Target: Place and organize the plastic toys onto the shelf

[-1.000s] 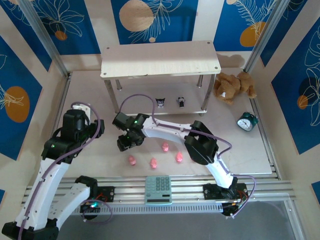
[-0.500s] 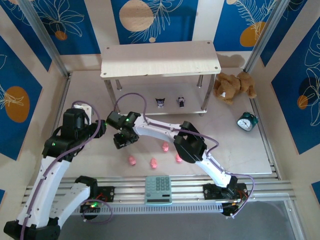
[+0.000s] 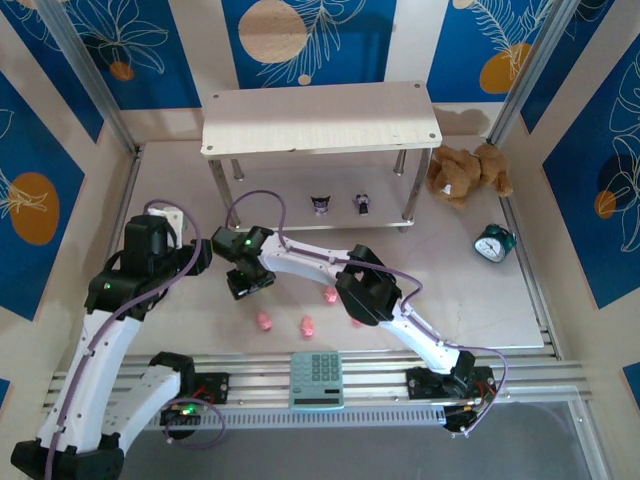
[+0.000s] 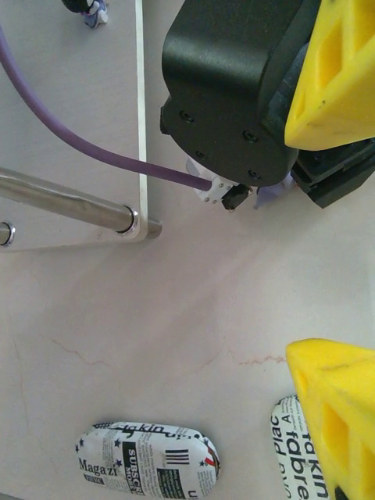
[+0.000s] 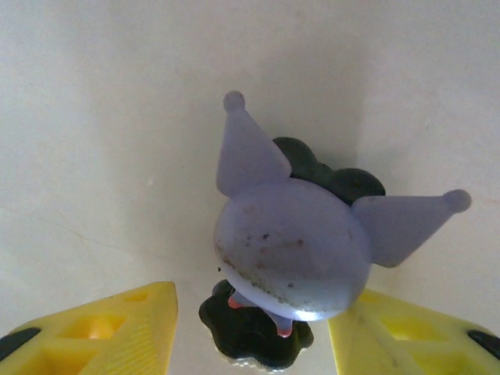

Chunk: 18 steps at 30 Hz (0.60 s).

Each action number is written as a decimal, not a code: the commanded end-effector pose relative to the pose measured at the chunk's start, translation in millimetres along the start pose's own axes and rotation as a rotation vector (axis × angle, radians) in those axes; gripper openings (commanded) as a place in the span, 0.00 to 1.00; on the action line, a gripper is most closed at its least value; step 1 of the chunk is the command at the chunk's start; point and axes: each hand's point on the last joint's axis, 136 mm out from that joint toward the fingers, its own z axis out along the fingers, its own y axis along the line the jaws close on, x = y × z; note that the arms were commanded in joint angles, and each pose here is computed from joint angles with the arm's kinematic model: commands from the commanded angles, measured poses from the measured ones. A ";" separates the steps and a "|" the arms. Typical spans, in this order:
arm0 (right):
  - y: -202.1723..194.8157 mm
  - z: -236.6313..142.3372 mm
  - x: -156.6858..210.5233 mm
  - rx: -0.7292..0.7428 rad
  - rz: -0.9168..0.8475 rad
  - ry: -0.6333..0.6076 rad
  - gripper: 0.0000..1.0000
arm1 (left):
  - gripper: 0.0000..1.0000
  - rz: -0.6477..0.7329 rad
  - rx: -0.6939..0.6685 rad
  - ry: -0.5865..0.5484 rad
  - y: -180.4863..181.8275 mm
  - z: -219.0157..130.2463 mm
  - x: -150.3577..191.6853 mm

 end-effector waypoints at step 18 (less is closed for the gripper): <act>-19.1 -39.3 15.4 -0.229 -0.058 -0.020 0.13 | 0.67 -0.003 0.108 -0.005 -12.2 5.8 -10.0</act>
